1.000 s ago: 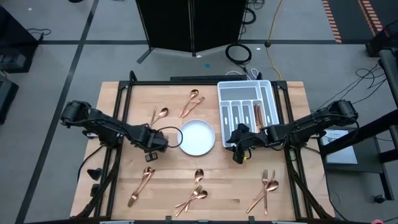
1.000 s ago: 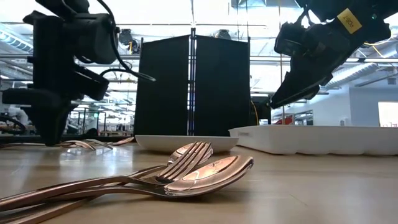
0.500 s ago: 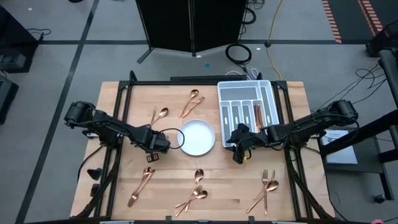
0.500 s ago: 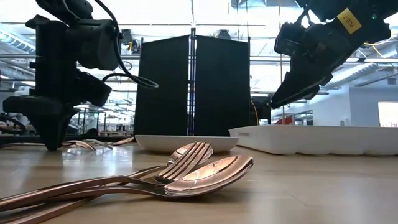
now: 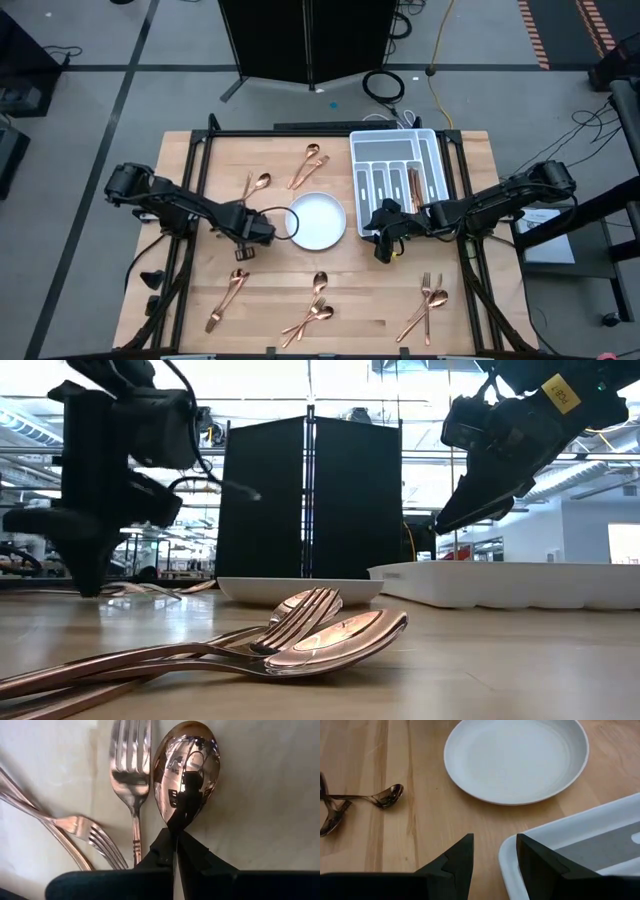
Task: Sort silverware
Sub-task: Put the spoon in the silverware tray
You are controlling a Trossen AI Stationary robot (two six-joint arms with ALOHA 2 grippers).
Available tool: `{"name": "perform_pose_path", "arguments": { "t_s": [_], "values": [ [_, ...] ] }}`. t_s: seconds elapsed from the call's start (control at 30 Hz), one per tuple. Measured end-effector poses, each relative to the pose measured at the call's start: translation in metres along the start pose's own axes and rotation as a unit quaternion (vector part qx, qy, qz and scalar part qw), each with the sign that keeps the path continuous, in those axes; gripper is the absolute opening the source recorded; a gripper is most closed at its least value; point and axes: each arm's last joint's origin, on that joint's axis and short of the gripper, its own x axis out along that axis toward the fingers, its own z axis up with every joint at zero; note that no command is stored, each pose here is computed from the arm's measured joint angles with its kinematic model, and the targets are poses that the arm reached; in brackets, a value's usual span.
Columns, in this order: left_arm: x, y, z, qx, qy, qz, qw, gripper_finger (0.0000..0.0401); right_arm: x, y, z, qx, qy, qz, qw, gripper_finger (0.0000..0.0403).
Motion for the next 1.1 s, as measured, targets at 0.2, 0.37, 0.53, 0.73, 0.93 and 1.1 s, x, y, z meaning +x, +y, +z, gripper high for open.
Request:
{"name": "perform_pose_path", "arguments": {
  "t_s": [0.2, 0.37, 0.53, 0.73, 0.93, 1.1],
  "values": [
    [-0.018, 0.003, -0.004, 0.001, -0.030, -0.041, 0.999, 0.0002, 0.000, 0.000, 0.000, 0.000, 0.000, 0.001, 1.000, 0.0139],
    [-0.038, 0.008, -0.010, -0.026, -0.072, -0.096, 0.992, 0.0002, 0.000, 0.000, 0.000, 0.000, 0.000, 0.000, 1.000, 0.0139],
    [-0.060, 0.011, -0.011, -0.062, -0.158, -0.153, 0.974, 0.0001, 0.000, 0.000, 0.000, -0.003, -0.001, 0.000, 1.000, 0.0139],
    [-0.081, 0.010, 0.004, -0.092, -0.282, -0.217, 0.930, 0.0001, -0.008, 0.001, 0.005, -0.012, -0.021, 0.009, 1.000, 0.0139],
    [-0.093, 0.006, 0.031, -0.061, -0.417, -0.291, 0.859, 0.0001, -0.022, 0.002, 0.017, -0.013, -0.074, 0.020, 0.997, 0.0139],
    [-0.106, 0.006, 0.052, 0.005, -0.544, -0.289, 0.788, 0.0001, -0.029, 0.010, 0.033, -0.037, -0.155, 0.077, 0.984, 0.0139]
  ]
}}
